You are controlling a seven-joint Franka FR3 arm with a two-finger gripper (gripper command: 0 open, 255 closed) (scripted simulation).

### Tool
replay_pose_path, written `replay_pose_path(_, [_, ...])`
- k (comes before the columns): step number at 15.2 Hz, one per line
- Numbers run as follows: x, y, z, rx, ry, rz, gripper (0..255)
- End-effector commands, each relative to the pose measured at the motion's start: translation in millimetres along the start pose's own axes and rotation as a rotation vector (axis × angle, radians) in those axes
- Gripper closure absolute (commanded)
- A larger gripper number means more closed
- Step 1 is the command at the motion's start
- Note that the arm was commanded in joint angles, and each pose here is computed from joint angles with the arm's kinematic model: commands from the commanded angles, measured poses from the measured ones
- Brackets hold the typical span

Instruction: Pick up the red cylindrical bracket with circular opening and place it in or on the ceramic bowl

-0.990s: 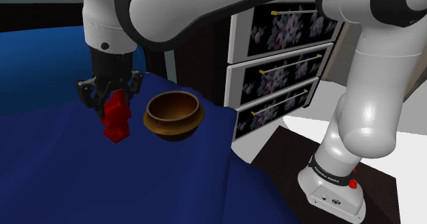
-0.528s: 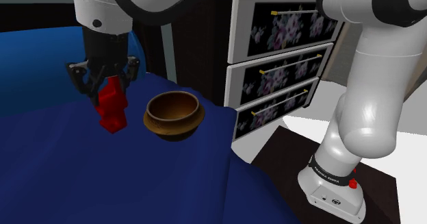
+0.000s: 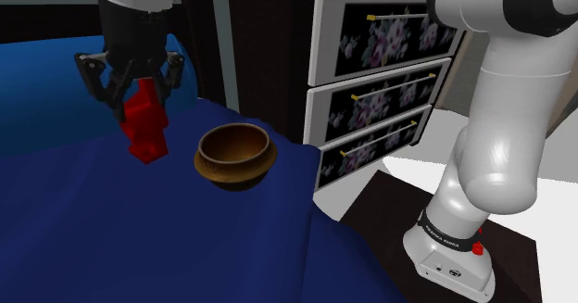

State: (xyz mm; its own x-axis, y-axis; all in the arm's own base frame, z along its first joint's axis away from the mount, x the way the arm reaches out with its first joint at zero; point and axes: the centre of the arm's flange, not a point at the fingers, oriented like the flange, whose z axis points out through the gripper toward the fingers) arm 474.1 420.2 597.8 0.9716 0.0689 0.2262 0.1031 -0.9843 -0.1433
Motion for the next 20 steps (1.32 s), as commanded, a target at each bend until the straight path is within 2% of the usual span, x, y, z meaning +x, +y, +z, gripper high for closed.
replay_pose_path(1, [3,-1,-10,0.000,0.000,0.000,255])
replay_pose_path(14, [17,-10,-72,0.000,0.000,0.000,255])
replay_pose_path(20, [-37,42,-97,0.000,0.000,0.000,255])
